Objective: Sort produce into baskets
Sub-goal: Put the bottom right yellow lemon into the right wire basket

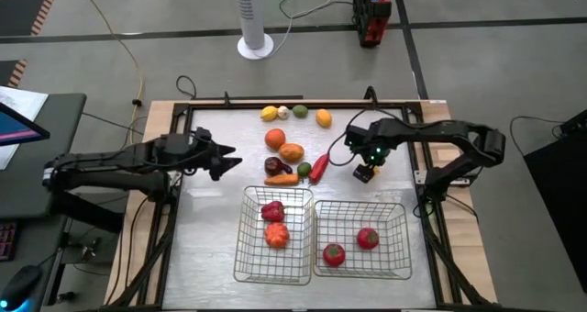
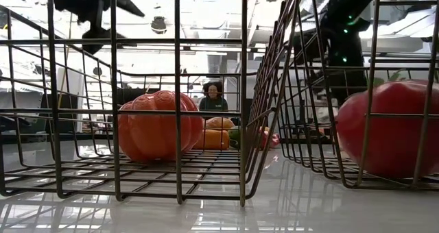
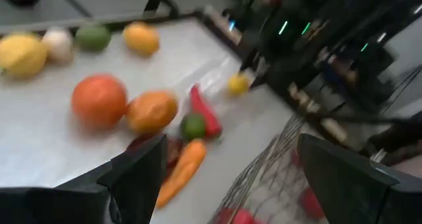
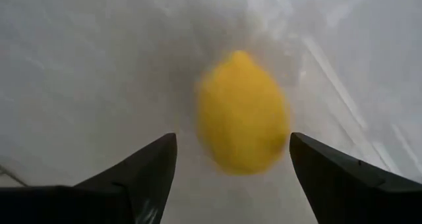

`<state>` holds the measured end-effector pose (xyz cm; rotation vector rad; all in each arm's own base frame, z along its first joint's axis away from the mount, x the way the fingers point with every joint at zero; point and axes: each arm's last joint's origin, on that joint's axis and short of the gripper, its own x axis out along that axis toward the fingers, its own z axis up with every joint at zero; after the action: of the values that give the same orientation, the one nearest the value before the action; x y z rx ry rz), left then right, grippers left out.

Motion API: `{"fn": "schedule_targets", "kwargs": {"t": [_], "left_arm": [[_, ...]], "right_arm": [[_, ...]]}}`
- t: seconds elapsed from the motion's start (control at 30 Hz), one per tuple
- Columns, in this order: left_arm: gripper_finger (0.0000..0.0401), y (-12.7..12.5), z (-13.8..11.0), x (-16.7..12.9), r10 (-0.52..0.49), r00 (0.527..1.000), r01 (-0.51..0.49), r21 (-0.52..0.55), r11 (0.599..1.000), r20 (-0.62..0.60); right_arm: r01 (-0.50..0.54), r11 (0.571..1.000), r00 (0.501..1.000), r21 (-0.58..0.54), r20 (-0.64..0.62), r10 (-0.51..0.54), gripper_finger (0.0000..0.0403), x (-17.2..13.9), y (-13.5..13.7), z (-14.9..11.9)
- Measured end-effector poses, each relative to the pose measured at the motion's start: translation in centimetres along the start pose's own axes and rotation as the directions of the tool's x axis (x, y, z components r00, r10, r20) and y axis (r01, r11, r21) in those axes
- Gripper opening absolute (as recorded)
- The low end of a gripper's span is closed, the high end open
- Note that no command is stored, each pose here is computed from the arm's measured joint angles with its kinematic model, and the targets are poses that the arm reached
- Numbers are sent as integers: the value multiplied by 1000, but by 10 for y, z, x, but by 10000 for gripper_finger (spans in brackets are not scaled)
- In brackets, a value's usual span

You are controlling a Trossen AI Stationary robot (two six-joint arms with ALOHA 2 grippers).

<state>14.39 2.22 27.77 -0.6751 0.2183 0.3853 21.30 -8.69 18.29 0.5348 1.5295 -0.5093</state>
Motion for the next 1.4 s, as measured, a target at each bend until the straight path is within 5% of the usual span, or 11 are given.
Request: {"fn": "schedule_targets", "kwargs": {"t": [0.63,0.97,1.17,1.4], "left_arm": [[324,-20,7,-8,-116,981,121,-20,992,157],[324,-22,10,-9,-120,973,128,-29,991,196],[324,-21,11,-9,-83,971,98,-54,994,226],[324,-20,10,-9,-74,972,94,-76,993,224]], "right_arm": [[-33,999,998,-9,53,34,244,21,19,-9],[-101,991,973,-86,200,116,225,-22,50,-10],[-224,963,882,-151,389,266,227,-81,70,-25],[-369,861,702,-349,504,504,228,-131,97,-62]]}}
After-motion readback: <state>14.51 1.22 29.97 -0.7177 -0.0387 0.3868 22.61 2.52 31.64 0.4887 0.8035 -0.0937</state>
